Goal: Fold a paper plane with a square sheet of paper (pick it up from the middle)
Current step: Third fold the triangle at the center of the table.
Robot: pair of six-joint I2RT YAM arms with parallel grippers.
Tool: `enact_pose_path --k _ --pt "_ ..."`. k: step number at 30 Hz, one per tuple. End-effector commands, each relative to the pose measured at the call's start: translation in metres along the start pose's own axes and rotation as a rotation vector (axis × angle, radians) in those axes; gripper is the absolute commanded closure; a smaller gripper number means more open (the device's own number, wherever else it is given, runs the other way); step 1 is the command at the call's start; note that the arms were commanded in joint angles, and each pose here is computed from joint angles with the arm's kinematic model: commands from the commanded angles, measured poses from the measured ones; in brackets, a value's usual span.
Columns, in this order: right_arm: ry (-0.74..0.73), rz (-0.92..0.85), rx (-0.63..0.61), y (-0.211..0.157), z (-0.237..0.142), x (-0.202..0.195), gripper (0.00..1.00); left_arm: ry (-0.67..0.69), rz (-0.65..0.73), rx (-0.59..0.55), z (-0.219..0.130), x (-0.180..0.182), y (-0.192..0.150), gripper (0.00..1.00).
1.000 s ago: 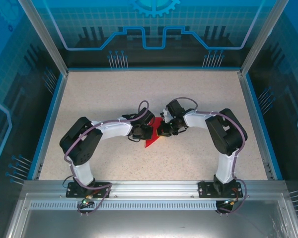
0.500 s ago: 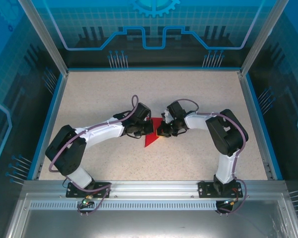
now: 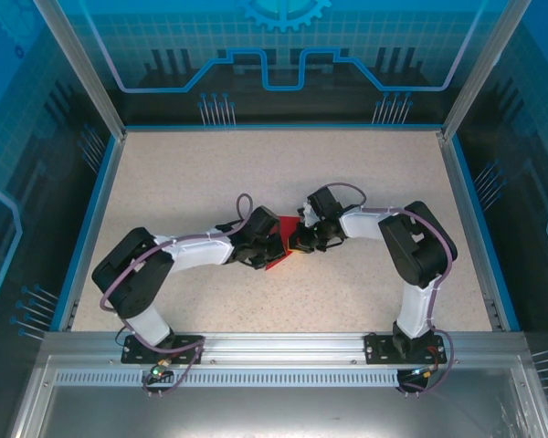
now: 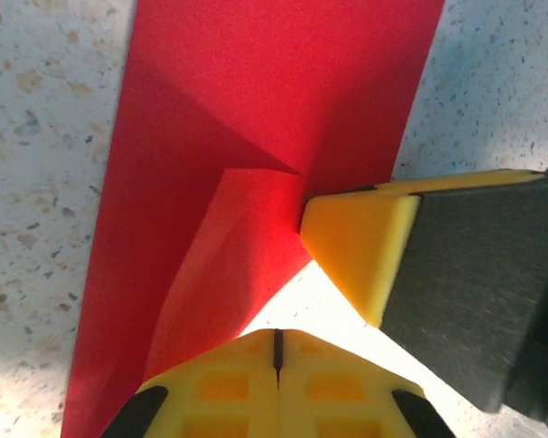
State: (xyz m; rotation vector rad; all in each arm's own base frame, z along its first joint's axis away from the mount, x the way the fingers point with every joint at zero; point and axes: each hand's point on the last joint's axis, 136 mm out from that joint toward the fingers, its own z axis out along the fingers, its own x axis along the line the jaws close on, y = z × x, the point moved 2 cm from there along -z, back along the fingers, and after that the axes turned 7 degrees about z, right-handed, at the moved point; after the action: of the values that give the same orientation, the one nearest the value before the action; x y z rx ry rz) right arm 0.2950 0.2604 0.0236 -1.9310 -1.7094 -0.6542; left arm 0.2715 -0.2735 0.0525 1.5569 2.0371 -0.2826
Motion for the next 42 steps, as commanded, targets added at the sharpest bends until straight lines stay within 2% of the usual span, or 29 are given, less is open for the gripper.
enact_pose_path --k 1,15,26,42 --pt "-0.220 0.110 0.072 -0.029 0.017 -0.062 1.00 -0.045 -0.050 -0.018 0.009 -0.005 0.002 1.00" --pt "-0.242 0.120 0.084 -0.032 0.019 -0.068 1.00 0.020 -0.126 -0.017 0.026 0.031 -0.010 1.00" --pt "-0.336 0.155 0.091 -0.036 0.019 -0.090 1.00 0.094 -0.130 -0.045 0.017 0.053 -0.014 1.00" --pt "-0.407 0.193 0.113 -0.041 0.020 -0.109 1.00 0.193 -0.191 -0.016 0.003 0.098 -0.041 1.00"
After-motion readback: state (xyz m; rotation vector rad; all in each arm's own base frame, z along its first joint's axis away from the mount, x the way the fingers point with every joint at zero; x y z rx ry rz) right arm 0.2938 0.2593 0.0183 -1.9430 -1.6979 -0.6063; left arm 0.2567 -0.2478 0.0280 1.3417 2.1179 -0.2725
